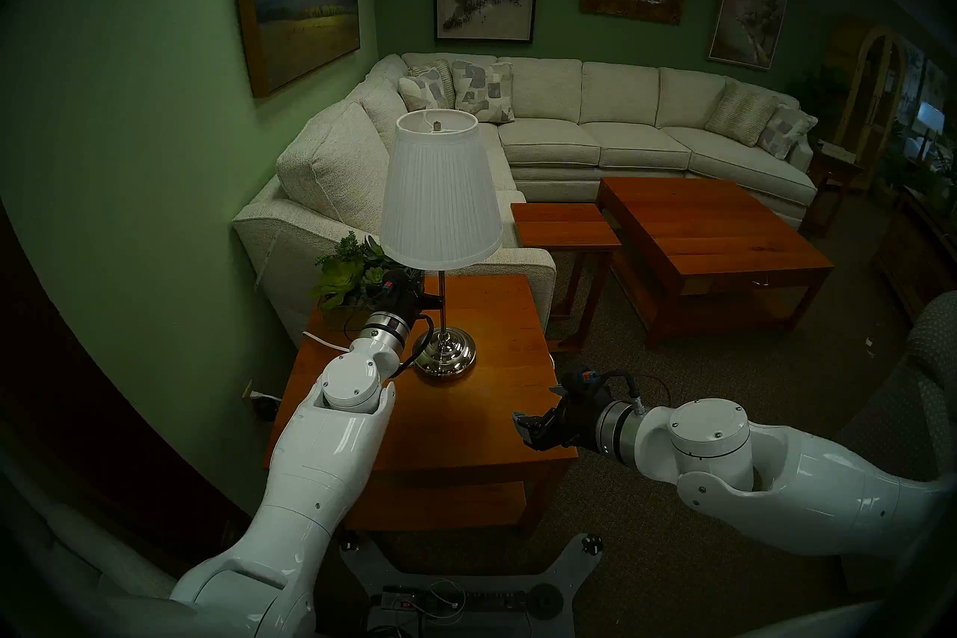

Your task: Pull on string to turn on lamp

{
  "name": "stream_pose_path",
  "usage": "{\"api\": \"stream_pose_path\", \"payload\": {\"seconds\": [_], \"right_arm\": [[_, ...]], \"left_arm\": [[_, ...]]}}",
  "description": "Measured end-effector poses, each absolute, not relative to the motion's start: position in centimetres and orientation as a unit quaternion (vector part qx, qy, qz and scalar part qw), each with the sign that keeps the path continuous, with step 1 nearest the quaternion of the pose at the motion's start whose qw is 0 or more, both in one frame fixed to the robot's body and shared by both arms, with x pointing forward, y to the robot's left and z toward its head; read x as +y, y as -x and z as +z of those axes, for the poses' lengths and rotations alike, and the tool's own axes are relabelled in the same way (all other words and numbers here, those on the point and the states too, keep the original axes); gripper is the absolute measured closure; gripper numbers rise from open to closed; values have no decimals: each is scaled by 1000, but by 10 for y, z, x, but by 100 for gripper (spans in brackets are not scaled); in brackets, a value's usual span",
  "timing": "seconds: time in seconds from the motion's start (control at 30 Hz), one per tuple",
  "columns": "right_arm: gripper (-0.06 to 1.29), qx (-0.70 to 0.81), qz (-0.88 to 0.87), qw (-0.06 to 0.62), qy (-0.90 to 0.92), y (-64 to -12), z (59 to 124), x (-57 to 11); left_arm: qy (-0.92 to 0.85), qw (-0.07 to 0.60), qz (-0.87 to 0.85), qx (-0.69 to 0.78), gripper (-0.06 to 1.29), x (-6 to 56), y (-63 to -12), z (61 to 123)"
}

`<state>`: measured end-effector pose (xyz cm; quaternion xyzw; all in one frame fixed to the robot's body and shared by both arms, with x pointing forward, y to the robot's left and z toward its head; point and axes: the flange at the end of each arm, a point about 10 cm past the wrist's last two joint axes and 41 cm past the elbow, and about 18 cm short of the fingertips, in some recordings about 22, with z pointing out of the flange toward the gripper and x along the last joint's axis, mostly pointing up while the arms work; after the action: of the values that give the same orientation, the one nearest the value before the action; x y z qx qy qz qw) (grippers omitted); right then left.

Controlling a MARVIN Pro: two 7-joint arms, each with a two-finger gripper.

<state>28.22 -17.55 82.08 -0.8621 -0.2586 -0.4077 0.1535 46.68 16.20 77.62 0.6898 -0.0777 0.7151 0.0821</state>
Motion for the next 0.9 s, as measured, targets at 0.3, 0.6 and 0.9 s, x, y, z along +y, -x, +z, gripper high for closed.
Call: {"api": "stream_pose_path", "payload": {"seconds": [0.3, 0.6, 0.9], "right_arm": [[-1, -259, -408, 154, 862, -282, 821, -175], [-1, -259, -408, 153, 862, -282, 821, -175], [-1, -259, -408, 153, 862, -282, 821, -176]], "left_arm": [[-724, 94, 680, -75, 125, 165, -464, 759], [-732, 100, 670, -72, 125, 168, -462, 750], [-727, 104, 675, -69, 125, 168, -454, 750]]}}
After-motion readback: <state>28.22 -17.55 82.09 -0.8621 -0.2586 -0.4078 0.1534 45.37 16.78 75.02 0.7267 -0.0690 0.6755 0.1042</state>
